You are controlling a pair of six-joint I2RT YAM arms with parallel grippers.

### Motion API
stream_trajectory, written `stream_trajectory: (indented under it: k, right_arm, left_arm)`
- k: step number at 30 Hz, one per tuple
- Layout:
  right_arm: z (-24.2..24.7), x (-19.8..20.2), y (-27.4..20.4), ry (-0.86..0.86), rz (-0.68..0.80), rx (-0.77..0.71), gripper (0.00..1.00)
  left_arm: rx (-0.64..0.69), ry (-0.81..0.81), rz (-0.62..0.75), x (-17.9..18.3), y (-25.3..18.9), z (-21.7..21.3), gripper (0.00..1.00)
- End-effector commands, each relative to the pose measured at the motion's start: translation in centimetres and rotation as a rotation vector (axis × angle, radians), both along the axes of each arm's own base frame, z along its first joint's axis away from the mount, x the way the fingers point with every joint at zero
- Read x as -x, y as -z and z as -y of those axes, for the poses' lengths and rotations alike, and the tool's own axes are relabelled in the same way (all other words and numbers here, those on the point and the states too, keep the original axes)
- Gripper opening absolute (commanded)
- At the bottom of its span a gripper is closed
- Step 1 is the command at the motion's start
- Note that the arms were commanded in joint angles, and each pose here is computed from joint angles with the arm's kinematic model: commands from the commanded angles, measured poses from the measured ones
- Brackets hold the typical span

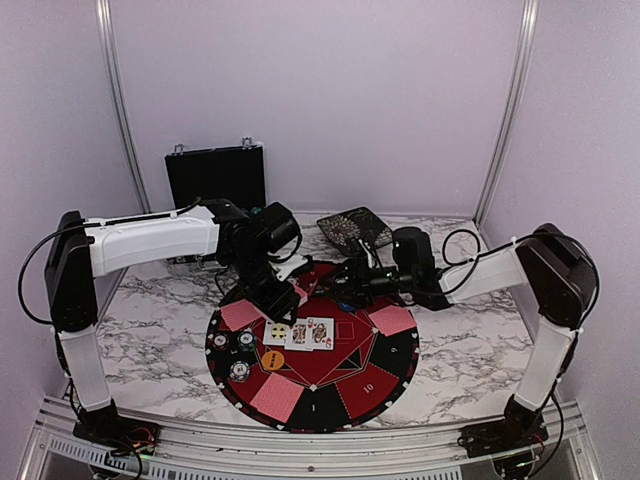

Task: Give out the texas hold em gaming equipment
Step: Pick up the poker card from the face-down deck piles.

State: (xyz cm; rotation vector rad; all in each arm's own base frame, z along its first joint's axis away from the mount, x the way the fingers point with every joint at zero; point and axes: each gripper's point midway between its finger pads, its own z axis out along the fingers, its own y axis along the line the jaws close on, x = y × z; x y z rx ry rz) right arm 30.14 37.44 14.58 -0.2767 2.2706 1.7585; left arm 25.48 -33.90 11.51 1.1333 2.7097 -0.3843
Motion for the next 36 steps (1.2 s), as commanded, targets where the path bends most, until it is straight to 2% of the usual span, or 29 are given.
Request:
stream_trajectory:
  k: [1,23,36]
  right_arm:
    - [-1.8,0.1,-1.4,-0.037,0.024,-0.044,0.64]
    - [-5.6,2.0,-1.2,-0.123,-0.003,-0.077,0.64]
    - [-4.0,0.6,0.9,-0.053,0.01,0.028,0.58]
  left_arm:
    - [-0.004,0.012,0.004,0.0,-0.4,0.7,0.34]
    - [0.008,0.041,0.009,-0.3,-0.6,1.9,0.34]
    - [0.005,0.035,0.027,-0.4,-1.1,1.6,0.34]
